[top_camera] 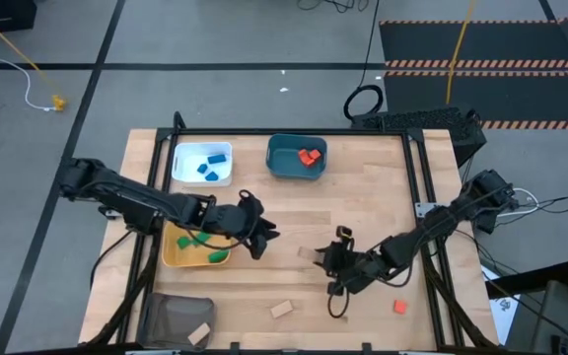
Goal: Sort & place blocks by color
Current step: Put the right brown wooden block into the black bin
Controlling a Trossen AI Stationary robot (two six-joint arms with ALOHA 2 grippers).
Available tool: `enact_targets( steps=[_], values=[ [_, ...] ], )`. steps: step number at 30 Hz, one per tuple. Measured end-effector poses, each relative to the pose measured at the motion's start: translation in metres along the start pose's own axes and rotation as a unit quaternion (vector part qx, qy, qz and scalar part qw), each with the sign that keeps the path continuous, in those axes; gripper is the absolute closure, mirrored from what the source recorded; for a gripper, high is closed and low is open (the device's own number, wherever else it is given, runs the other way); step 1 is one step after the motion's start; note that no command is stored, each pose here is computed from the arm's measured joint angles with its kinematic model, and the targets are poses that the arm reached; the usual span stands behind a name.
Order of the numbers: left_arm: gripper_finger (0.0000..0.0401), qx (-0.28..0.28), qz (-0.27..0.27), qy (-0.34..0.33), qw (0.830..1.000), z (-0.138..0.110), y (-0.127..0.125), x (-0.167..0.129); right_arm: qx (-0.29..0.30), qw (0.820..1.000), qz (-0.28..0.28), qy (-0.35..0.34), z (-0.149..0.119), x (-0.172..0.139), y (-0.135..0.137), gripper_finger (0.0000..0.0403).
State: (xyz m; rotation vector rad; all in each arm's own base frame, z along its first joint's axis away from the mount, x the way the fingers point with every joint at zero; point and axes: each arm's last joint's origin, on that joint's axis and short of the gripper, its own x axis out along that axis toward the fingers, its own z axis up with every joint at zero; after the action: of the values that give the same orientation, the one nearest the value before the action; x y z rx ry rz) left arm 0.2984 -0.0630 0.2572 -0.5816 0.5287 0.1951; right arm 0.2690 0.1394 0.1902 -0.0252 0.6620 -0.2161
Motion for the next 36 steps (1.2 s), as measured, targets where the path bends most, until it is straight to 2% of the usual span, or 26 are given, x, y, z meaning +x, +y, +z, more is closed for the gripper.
enact_targets(
  steps=[5, 11, 16, 24, 30, 36],
  values=[
    [0.0258, -0.025, 0.007, -0.002, 1.000, 0.002, 0.003, 0.003, -0.055, 0.998, -0.036, 0.002, 0.006, 0.009, -0.015, 0.0291],
    [0.0254, -0.031, 0.015, 0.003, 0.999, -0.002, 0.006, 0.016, -0.092, 0.994, -0.062, 0.001, 0.014, 0.020, -0.034, 0.0291],
    [0.0221, -0.032, 0.017, 0.018, 0.999, -0.011, 0.010, 0.035, -0.117, 0.990, -0.073, -0.015, 0.022, 0.026, -0.043, 0.0289],
    [0.0165, -0.042, 0.031, 0.010, 0.999, -0.004, 0.019, 0.039, -0.134, 0.988, -0.081, -0.013, 0.025, 0.029, -0.049, 0.0289],
    [0.0157, -0.023, -0.010, 0.022, 0.999, 0.001, 0.019, 0.040, -0.143, 0.986, -0.083, -0.013, 0.026, 0.030, -0.051, 0.0289],
    [0.0157, -0.006, -0.037, -0.008, 0.999, 0.007, 0.015, 0.040, -0.148, 0.985, -0.085, -0.014, 0.026, 0.030, -0.052, 0.0289]
  ],
)
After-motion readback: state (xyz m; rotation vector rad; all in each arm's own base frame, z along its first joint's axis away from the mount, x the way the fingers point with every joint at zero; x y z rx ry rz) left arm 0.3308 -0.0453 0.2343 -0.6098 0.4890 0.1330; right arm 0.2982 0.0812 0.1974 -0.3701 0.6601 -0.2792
